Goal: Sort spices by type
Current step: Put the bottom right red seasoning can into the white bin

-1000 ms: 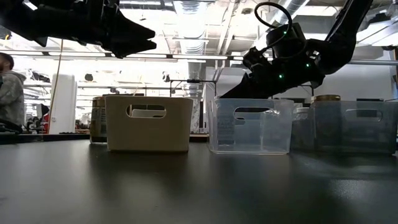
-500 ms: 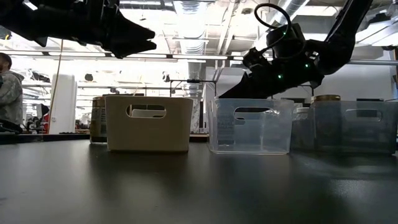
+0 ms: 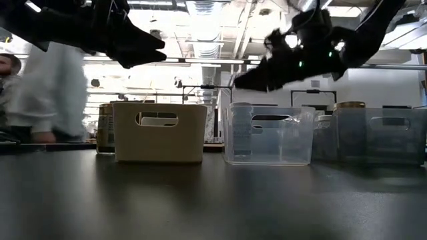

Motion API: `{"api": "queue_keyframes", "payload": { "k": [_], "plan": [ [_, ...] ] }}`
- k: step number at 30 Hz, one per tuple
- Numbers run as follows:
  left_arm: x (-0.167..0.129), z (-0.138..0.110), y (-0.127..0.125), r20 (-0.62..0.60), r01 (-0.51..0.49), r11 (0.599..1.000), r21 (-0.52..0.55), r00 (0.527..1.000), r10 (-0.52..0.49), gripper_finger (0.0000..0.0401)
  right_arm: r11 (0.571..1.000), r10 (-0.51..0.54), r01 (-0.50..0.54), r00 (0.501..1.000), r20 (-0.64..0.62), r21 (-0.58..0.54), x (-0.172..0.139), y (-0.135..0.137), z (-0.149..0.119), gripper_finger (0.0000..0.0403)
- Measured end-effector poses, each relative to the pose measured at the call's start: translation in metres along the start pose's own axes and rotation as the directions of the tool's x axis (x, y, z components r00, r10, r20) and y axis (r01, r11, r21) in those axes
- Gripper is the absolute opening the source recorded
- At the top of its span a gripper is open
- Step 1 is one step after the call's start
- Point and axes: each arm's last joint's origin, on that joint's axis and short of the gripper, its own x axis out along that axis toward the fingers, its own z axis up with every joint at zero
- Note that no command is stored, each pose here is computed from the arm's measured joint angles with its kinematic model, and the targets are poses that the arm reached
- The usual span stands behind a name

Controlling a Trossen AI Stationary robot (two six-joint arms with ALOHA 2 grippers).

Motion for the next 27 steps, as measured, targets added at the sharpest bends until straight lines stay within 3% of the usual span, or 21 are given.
{"api": "queue_keyframes", "payload": {
  "k": [7,17,27],
  "plan": [
    [0.0,-0.001,0.0,-0.009,0.0,0.998,0.056,1.0,0.0,0.0284,0.999,-0.013,0.009,0.995,0.101,0.039,-0.02,-0.002,0.031,0.0331],
    [0.0,-0.001,0.0,-0.011,-0.015,0.999,0.051,1.0,0.015,0.0284,0.998,-0.021,0.023,0.999,-0.033,0.055,-0.039,-0.002,0.033,0.0331],
    [0.0,-0.003,0.002,-0.043,-0.067,0.995,0.077,0.997,0.071,0.0284,0.974,-0.136,0.175,0.96,-0.246,0.145,-0.074,0.012,0.045,0.033]
  ]
}}
